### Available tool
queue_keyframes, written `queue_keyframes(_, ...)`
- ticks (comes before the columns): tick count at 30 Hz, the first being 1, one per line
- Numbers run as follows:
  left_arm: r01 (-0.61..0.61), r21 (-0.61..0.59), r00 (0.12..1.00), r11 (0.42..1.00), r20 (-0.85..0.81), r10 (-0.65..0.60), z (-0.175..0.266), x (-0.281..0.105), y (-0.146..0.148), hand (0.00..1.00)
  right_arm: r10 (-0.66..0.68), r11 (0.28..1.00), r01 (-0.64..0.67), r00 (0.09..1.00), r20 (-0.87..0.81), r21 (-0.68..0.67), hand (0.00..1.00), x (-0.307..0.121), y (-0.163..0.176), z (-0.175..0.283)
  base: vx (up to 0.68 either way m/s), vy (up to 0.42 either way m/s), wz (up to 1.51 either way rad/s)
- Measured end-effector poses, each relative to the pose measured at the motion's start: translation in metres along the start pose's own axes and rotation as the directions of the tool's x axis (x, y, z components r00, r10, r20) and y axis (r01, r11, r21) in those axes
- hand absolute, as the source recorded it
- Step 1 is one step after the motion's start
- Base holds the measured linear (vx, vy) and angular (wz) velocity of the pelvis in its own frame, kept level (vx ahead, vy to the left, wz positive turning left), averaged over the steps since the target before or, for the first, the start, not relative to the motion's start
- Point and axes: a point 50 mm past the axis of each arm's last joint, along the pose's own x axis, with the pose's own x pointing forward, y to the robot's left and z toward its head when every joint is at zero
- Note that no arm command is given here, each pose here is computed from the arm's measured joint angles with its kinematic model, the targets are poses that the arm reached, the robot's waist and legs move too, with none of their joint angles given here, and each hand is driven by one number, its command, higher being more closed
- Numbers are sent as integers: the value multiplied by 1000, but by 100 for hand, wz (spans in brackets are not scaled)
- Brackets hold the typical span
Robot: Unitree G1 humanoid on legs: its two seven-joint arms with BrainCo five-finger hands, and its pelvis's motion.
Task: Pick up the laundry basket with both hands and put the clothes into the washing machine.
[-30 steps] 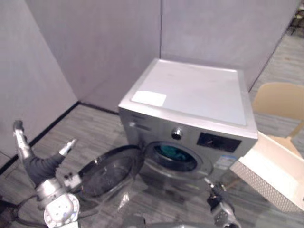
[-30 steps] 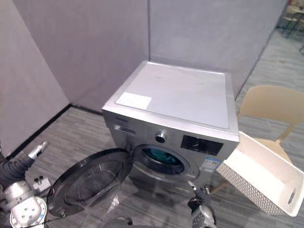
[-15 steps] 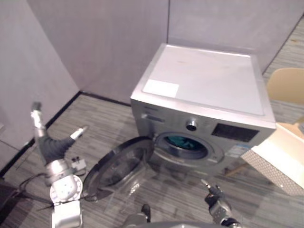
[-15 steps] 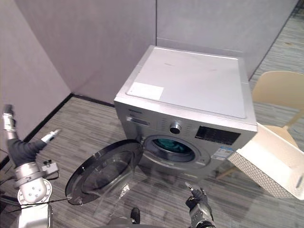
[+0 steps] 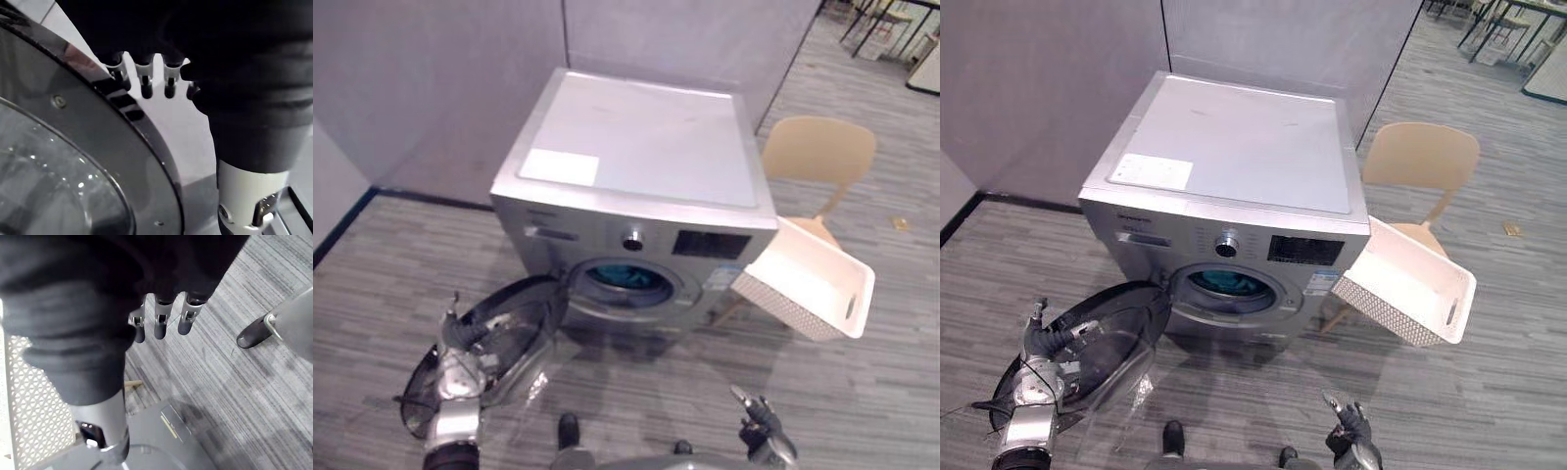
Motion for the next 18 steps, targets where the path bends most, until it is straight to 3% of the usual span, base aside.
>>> queue_keyframes(5, -11, -101, 999, 995, -40, 7, -9, -16, -17, 0, 17, 996, -14, 999, 31, -85, 0, 4, -1, 13, -49, -94, 21)
queue_keyframes(10, 87, -154, 996, 984, 17, -85, 1, -42, -41, 0, 60, 993, -50, 994, 89, -105, 0, 9, 16, 32, -55, -37, 61)
queue_keyframes(18, 84, -226, 986, 971, 159, -48, 33, -67, -30, 0, 176, 983, -164, 972, 155, -88, 0, 5, 60, 42, -154, 46, 62)
